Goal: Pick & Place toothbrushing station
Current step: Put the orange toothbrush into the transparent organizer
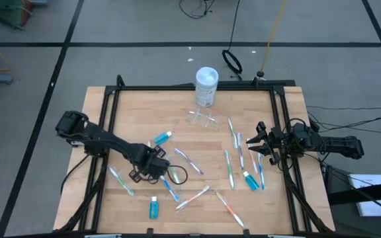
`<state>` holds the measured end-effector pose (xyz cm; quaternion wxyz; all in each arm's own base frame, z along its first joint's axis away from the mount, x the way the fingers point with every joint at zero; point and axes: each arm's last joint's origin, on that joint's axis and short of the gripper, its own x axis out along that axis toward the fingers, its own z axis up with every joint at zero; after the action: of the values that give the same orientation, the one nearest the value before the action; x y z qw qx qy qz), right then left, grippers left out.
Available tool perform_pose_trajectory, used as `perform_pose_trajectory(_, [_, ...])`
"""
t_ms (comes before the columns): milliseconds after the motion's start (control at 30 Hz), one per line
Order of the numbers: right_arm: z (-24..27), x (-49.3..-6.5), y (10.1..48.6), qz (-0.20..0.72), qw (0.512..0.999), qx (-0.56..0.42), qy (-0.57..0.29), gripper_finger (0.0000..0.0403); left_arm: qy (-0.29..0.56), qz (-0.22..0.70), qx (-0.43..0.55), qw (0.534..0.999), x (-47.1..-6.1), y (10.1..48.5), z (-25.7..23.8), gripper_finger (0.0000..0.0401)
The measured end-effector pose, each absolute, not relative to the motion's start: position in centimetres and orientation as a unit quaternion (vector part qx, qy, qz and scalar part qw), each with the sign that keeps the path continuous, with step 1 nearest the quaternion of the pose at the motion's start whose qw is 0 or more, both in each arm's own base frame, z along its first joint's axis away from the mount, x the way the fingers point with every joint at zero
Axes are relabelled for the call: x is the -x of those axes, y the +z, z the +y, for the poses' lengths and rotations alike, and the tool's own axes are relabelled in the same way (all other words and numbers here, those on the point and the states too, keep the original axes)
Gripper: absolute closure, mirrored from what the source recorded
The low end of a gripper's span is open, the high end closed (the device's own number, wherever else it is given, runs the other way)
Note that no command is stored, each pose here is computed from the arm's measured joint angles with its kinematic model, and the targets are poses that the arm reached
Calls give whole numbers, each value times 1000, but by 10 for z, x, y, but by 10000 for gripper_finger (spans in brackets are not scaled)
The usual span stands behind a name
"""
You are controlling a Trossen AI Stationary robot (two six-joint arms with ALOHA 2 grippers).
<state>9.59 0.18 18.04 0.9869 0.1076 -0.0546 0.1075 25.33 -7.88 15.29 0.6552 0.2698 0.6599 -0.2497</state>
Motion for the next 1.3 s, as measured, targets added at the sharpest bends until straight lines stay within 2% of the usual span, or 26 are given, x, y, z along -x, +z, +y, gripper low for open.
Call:
perform_pose_trajectory(200, [2,-96,180,-53,987,-108,107,289,-233,678,-297,630,-254,143,-77,274])
perform_pose_trajectory(400, [2,-96,180,-53,987,-108,107,289,-260,668,-321,619,-254,143,-77,276])
perform_pose_trajectory(500, [2,-96,180,-52,987,-108,107,289,-277,663,-319,619,-255,143,-76,299])
perform_pose_trajectory(600, [2,-96,180,-52,987,-108,107,289,-286,663,-299,624,-256,143,-72,348])
perform_pose_trajectory(700, [2,-96,180,-52,987,-108,107,289,-280,667,-264,638,-259,143,-67,392])
perform_pose_trajectory(933, [2,-96,180,-52,987,-108,107,289,-210,653,-241,686,-275,156,-55,397])
perform_pose_trajectory(1233, [2,-96,180,-55,987,-108,107,289,-115,593,-219,766,-288,214,-33,399])
perform_pose_trajectory(1300, [2,-96,180,-55,987,-107,107,289,-72,569,-218,790,-289,225,-25,399])
